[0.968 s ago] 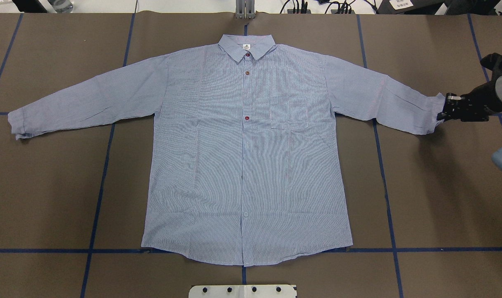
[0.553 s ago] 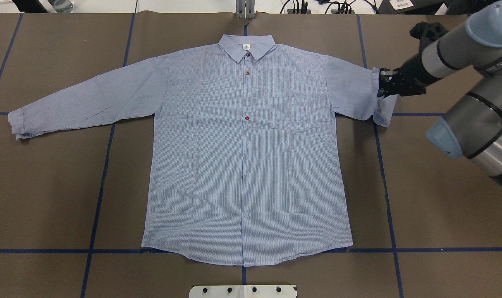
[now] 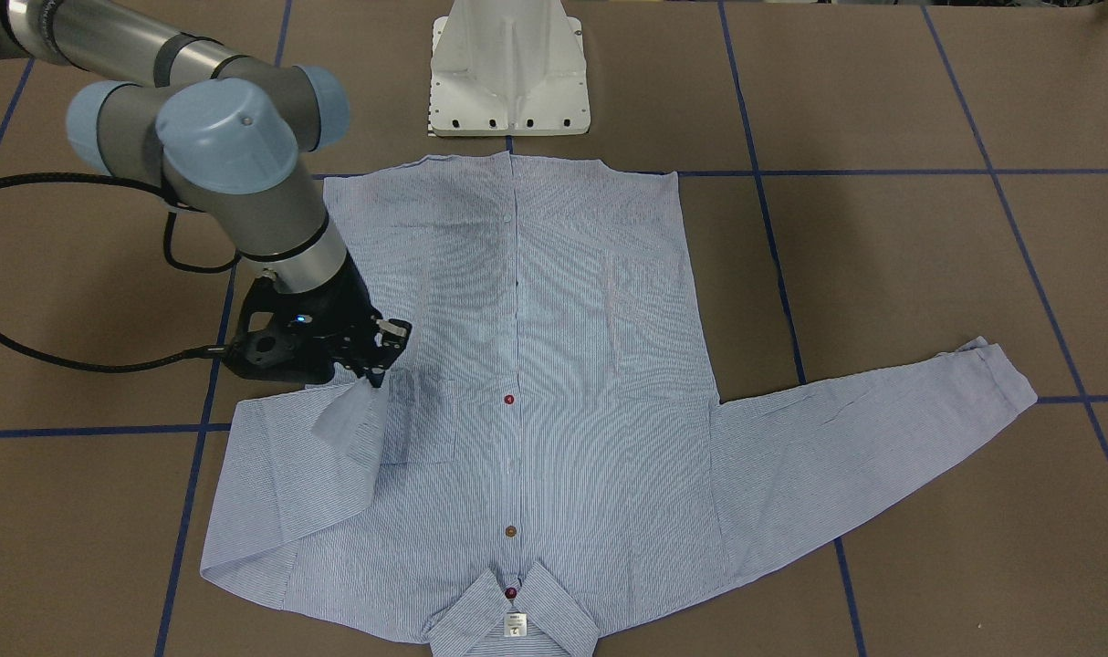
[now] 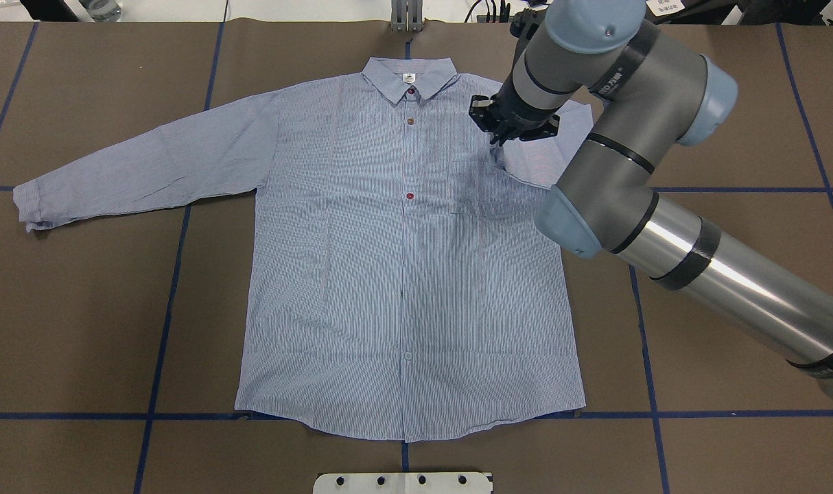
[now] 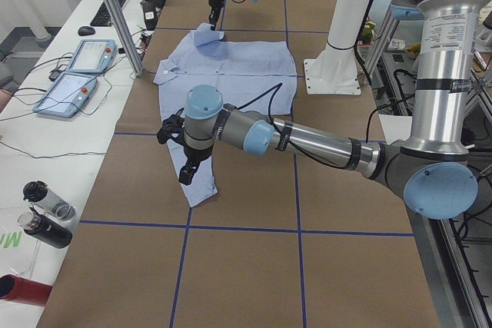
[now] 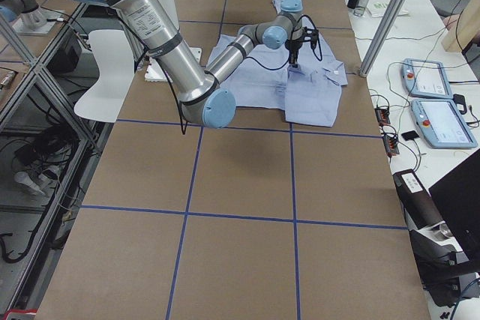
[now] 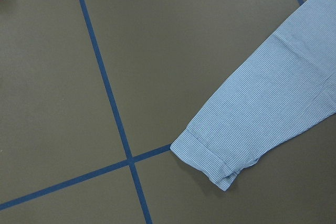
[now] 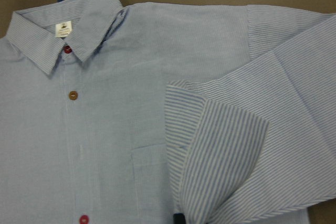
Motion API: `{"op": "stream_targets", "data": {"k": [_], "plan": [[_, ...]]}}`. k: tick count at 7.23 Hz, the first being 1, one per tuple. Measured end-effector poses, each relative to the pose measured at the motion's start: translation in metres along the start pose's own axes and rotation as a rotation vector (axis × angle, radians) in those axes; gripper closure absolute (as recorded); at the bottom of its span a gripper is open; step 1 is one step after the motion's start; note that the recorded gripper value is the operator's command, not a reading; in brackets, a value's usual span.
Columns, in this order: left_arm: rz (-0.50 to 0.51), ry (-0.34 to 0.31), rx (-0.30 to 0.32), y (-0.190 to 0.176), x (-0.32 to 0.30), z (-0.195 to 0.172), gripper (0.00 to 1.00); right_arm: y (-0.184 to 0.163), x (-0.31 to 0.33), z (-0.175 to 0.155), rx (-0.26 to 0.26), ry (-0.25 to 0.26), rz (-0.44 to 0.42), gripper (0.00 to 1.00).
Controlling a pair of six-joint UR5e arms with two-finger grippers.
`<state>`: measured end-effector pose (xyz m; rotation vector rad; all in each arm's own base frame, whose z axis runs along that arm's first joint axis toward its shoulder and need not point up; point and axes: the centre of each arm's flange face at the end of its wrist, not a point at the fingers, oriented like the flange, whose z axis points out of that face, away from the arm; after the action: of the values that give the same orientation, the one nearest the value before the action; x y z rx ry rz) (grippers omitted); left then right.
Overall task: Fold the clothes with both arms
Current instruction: 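Carry the sleeve cuff with the right gripper across toward the collar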
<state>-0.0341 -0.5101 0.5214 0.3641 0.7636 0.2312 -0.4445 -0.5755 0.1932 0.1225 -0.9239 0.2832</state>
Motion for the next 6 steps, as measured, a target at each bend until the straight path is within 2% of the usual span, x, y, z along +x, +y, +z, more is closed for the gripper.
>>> {"op": "stream_targets", "data": {"k": [4, 6], "plan": [[0.001, -0.003, 0.001, 0.000, 0.000, 0.000, 0.00, 0.007, -0.112, 0.040, 0.065, -0.117, 0.060, 1.00], [0.000, -0.003, -0.001, 0.000, -0.001, 0.000, 0.00, 0.010, -0.138, 0.046, 0.078, -0.142, 0.058, 1.00]]}}
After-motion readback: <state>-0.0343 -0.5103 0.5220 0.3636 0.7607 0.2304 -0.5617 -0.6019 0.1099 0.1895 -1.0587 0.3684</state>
